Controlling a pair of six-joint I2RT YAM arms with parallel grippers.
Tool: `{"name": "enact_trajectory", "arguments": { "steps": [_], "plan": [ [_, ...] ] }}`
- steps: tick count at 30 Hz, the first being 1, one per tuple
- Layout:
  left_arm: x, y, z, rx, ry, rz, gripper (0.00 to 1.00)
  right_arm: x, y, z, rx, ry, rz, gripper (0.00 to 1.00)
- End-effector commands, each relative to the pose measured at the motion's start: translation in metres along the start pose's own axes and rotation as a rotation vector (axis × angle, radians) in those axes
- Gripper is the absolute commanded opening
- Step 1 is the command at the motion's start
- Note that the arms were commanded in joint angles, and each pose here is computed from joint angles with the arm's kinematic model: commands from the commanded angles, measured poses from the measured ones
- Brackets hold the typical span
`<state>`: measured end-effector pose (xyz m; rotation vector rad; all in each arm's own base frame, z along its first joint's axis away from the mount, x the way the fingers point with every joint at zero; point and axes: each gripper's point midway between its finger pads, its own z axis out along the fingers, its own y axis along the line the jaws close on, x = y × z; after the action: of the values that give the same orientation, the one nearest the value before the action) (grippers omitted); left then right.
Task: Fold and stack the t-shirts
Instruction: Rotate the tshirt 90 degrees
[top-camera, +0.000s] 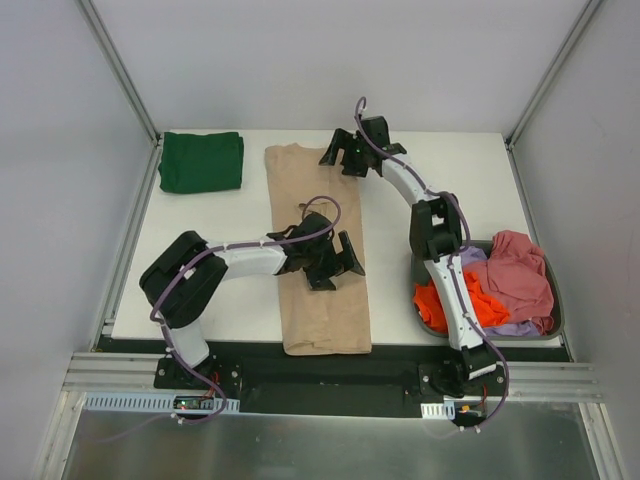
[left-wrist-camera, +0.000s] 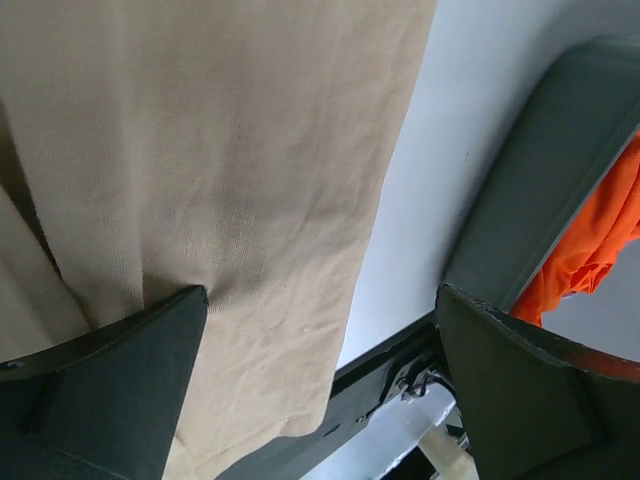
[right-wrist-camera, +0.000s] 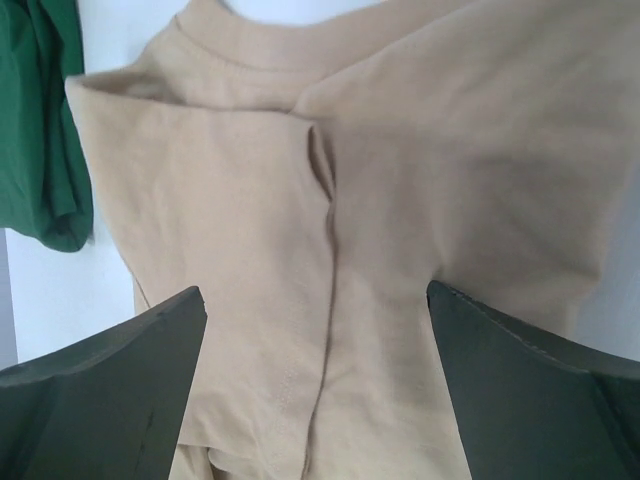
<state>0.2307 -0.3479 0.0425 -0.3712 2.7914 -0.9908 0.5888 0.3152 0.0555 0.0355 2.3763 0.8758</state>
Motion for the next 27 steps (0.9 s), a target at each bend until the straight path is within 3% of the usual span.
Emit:
{"name": "enact_trajectory", "arguments": {
  "steps": [1,7,9,12,17,22,27],
  "plan": [
    [0.014,0.022,0.007,-0.079,0.041,0.000,0.99,-0.027,-0.002,-0.004,-0.028,-0.074,-0.006,0.96],
    [0.016,-0.002,-0.033,0.018,-0.022,0.143,0.99,-0.056,0.043,-0.080,-0.054,-0.088,-0.172,0.96],
    [0.021,-0.009,-0.049,0.058,-0.013,0.235,0.99,-0.043,0.063,-0.115,-0.094,-0.026,-0.240,0.96],
    [0.022,0.012,-0.073,-0.039,-0.027,0.310,0.99,-0.022,0.081,-0.182,-0.070,0.013,-0.318,0.96],
    [0.033,0.056,-0.102,-0.158,-0.054,0.280,0.99,0.063,0.069,-0.234,0.034,0.032,-0.327,0.96],
    [0.055,0.089,-0.108,-0.213,0.004,0.215,0.99,0.180,0.074,-0.239,0.033,0.163,-0.322,0.96],
    [0.073,0.118,-0.110,-0.292,0.050,0.156,0.80,0.279,0.073,-0.231,0.071,0.303,-0.377,0.96]
  ]
}}
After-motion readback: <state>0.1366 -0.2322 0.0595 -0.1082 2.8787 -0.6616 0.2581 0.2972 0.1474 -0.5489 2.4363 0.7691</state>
